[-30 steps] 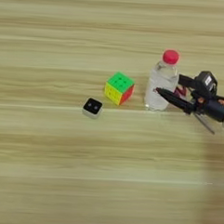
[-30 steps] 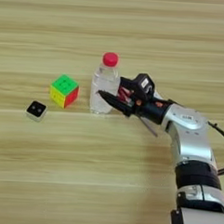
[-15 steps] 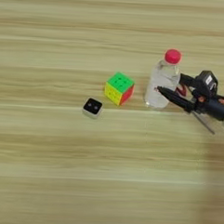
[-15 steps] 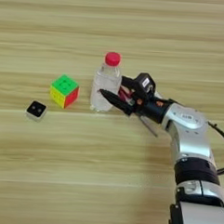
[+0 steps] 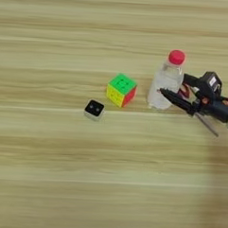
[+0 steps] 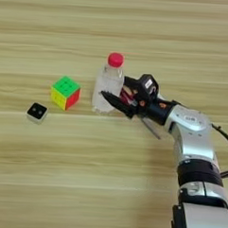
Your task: Move the objects on the table
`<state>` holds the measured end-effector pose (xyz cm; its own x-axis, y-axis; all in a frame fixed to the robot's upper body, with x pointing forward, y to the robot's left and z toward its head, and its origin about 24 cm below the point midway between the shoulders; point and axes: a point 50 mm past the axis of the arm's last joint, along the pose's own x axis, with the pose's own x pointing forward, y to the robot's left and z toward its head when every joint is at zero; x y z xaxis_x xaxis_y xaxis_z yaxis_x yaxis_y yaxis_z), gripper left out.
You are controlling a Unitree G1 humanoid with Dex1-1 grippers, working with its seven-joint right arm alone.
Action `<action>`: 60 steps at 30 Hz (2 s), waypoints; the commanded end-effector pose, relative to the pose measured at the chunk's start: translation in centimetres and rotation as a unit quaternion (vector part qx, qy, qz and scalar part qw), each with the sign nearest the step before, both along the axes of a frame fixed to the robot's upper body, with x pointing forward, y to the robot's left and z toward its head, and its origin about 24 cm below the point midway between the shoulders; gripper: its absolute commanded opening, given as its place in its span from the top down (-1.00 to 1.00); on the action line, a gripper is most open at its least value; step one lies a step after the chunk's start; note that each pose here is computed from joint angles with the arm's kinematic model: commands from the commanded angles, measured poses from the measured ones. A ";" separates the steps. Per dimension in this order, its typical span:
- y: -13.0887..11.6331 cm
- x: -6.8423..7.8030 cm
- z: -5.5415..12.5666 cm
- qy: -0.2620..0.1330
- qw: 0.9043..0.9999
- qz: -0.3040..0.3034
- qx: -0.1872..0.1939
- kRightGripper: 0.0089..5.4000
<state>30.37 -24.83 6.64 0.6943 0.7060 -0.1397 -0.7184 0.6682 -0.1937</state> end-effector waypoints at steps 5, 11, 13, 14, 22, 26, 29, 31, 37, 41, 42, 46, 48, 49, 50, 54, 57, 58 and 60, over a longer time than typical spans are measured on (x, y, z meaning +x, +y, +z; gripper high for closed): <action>-0.5 1.6 3.6 -0.067 0.997 -0.014 -0.021 -0.70; -0.5 1.6 3.7 -0.069 0.997 -0.015 -0.020 -0.93; -0.5 1.6 3.7 -0.070 0.997 -0.015 -0.020 -0.99; -0.5 1.6 3.7 -0.070 0.997 -0.015 -0.020 -0.99; -0.5 1.7 3.9 -0.073 0.997 -0.019 -0.017 -0.99; -0.4 1.8 4.2 -0.081 0.996 -0.021 -0.012 -0.99; -0.3 1.9 4.7 -0.093 0.995 -0.022 -0.003 -0.99; -0.1 2.0 5.3 -0.106 0.994 -0.022 0.006 -0.99; 0.4 1.9 7.3 -0.150 0.988 -0.020 0.041 -0.99; 1.0 1.6 8.4 -0.171 0.984 -0.008 0.056 -0.99; 1.1 1.5 8.7 -0.177 0.982 -0.004 0.059 -0.99; 1.7 0.9 10.2 -0.205 0.976 0.009 0.076 -0.99; 2.1 0.6 10.9 -0.220 0.972 0.017 0.086 -0.99; 2.3 0.4 11.2 -0.226 0.970 0.020 0.089 -0.99; 2.5 0.2 11.5 -0.231 0.968 0.024 0.091 -0.99; 3.4 -0.7 12.7 -0.255 0.961 0.047 0.100 -0.99; 4.4 -1.8 13.5 -0.269 0.955 0.075 0.103 -0.99; 4.7 -2.1 13.6 -0.271 0.954 0.083 0.103 -0.99; 5.5 -2.8 13.7 -0.270 0.952 0.102 0.102 -0.99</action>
<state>28.26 -20.25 17.62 0.5340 0.7867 0.3098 -0.6942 0.6171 -0.3704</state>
